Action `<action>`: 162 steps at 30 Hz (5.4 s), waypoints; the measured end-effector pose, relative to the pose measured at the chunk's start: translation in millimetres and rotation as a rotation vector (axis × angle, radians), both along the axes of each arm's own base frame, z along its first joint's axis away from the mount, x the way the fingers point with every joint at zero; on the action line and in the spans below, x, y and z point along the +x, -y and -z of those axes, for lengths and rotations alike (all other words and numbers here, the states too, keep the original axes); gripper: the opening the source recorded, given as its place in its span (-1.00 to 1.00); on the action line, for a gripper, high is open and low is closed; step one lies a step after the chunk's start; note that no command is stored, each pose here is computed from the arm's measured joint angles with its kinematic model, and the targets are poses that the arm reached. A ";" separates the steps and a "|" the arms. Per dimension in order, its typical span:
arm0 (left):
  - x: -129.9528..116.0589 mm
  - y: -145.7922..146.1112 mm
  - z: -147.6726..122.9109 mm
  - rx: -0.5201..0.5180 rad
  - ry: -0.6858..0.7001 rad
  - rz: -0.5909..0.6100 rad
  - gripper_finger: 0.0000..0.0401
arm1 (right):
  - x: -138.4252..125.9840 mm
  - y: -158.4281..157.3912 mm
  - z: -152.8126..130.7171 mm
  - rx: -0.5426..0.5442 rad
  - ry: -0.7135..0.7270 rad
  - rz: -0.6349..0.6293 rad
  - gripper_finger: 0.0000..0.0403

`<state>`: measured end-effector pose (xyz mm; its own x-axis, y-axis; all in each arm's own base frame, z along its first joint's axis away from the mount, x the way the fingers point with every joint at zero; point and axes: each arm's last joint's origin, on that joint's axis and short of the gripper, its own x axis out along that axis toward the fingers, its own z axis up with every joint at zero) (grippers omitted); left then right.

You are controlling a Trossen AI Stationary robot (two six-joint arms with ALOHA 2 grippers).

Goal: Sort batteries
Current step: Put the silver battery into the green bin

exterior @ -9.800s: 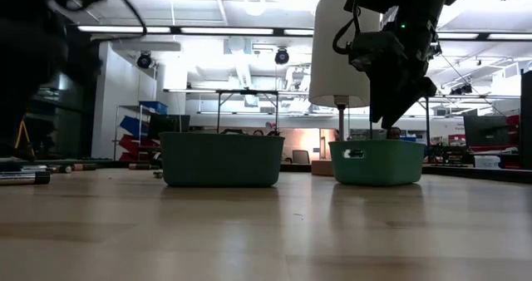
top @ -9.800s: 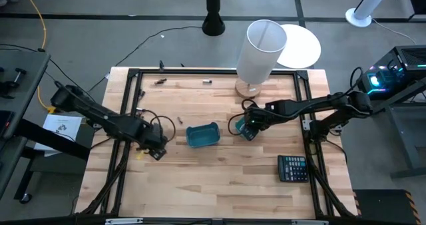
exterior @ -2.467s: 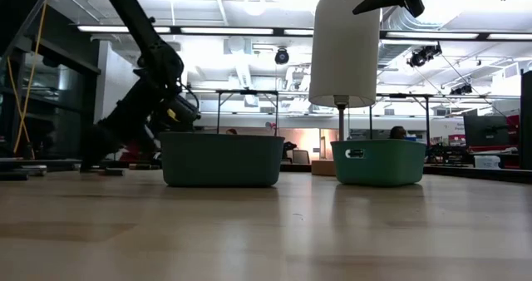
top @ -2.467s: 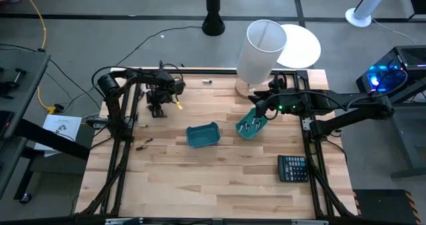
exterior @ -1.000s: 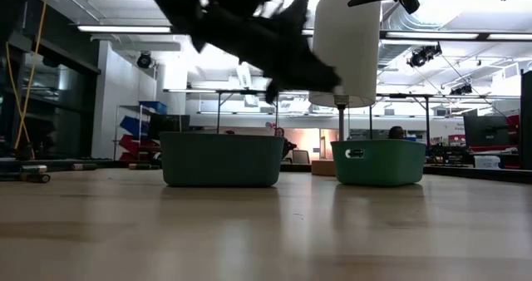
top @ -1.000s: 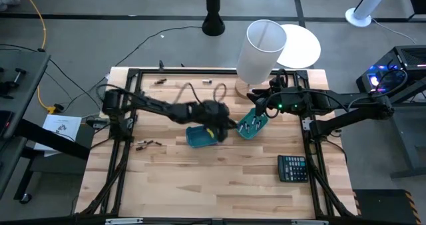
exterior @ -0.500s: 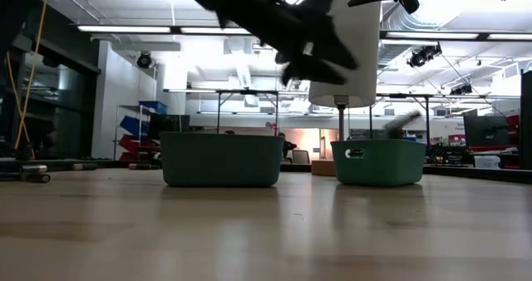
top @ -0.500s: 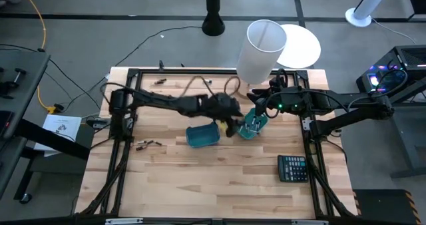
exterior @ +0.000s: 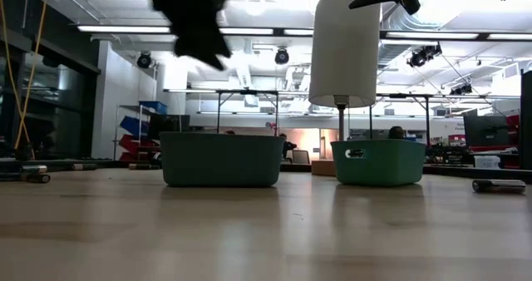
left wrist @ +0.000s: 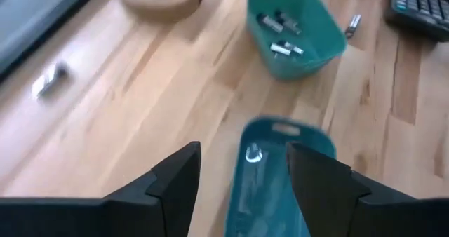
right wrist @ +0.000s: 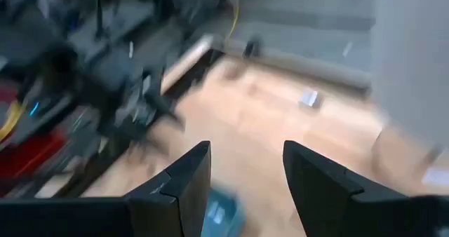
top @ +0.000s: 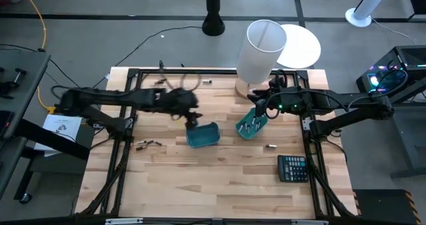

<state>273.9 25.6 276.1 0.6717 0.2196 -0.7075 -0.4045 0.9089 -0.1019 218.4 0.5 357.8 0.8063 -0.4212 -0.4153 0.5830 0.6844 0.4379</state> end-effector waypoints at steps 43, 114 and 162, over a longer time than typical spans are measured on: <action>-46.8 15.4 -0.2 -0.121 0.211 -0.095 0.00 | -1.1 -68.4 174.8 0.052 -0.892 -0.362 -0.83; -106.1 10.1 146.6 -0.461 -1.270 0.081 -0.16 | 58.6 -2.8 110.6 0.033 -0.445 -0.295 -0.05; -86.2 18.1 166.6 -0.404 -1.289 0.088 -0.96 | 58.5 -3.7 110.4 0.072 -0.420 -0.222 -0.05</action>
